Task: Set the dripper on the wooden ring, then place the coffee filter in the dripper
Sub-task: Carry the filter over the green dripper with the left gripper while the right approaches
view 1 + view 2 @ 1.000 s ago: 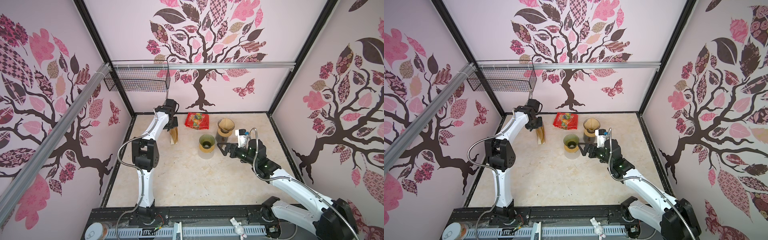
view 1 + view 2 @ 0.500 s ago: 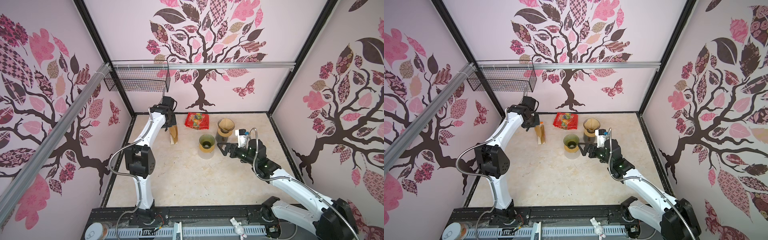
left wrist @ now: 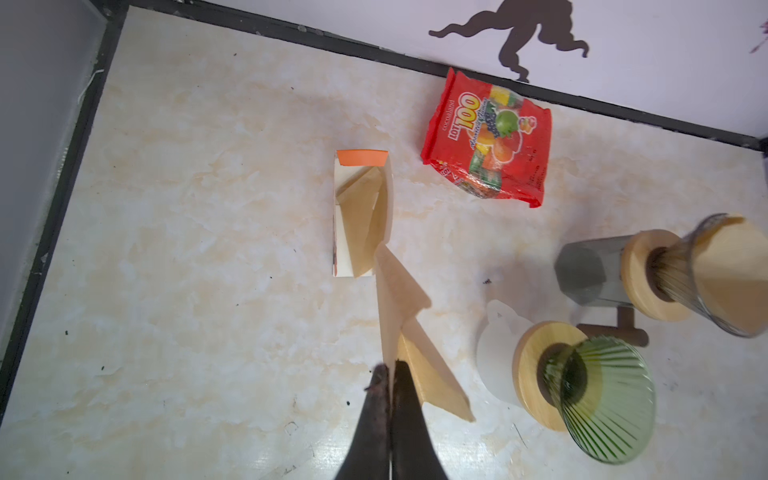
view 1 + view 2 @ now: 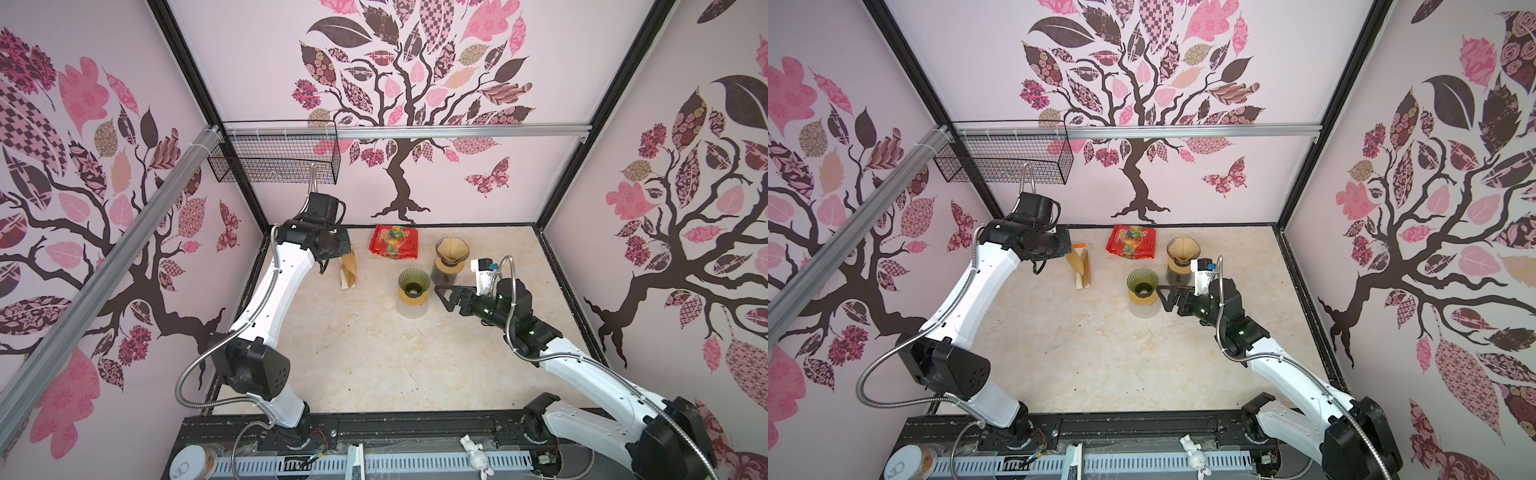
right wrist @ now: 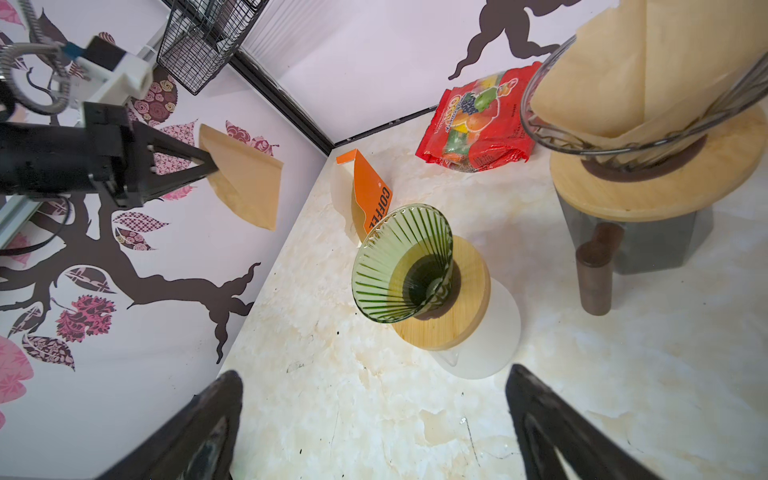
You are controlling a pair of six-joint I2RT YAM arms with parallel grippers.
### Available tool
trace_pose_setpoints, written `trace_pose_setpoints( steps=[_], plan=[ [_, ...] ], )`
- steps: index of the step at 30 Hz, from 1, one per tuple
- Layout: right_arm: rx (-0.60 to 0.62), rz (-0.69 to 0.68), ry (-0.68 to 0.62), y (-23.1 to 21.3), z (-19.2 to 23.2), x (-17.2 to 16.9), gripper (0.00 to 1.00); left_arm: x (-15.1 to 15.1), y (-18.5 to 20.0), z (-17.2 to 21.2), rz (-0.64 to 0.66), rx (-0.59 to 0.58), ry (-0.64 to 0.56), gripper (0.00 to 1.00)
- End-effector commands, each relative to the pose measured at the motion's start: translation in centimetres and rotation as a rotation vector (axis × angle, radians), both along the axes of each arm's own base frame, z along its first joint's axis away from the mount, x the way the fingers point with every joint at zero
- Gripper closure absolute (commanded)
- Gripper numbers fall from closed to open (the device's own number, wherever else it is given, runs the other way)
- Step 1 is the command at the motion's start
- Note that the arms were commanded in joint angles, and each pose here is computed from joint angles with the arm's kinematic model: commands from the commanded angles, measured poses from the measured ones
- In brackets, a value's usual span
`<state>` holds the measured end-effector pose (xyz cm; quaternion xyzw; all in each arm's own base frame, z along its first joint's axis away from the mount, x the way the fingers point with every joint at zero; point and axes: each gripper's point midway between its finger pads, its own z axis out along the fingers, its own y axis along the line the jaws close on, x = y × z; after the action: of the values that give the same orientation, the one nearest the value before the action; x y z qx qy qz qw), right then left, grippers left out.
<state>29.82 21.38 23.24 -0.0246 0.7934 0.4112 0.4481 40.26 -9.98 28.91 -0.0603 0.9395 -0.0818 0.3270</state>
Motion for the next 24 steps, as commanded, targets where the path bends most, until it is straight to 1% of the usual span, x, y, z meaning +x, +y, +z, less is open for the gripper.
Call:
trace_pose_setpoints(
  steps=[1, 8, 13, 18, 20, 22, 24],
  plan=[
    [-0.008, -0.011, -0.039, -0.3, 0.9, -0.1, 0.00, -2.0, -1.9, 0.6, -0.066, -0.078, -0.003, 1.00],
    [-0.019, -0.057, -0.063, -1.2, 1.5, 0.0, 0.00, -5.7, -6.0, 2.2, -0.221, -0.170, -0.007, 1.00],
    [-0.018, -0.174, -0.072, -3.0, 2.0, 0.7, 0.00, -7.5, -10.1, 2.2, -0.346, -0.194, 0.013, 1.00],
    [-0.029, -0.262, -0.110, -4.7, 3.6, 1.0, 0.00, -8.5, -14.4, 1.6, -0.461, -0.232, 0.049, 1.00],
    [-0.044, -0.254, -0.086, -4.5, 4.1, 1.0, 0.00, -8.6, -15.4, 0.8, -0.486, -0.221, 0.072, 1.00],
    [-0.069, -0.215, -0.050, -3.8, 4.4, 0.9, 0.00, -8.4, -16.1, 0.0, -0.496, -0.213, 0.095, 1.00],
    [-0.077, -0.167, -0.060, -2.8, 4.8, 0.6, 0.00, -8.3, -16.8, -0.6, -0.510, -0.220, 0.116, 1.00]
  ],
)
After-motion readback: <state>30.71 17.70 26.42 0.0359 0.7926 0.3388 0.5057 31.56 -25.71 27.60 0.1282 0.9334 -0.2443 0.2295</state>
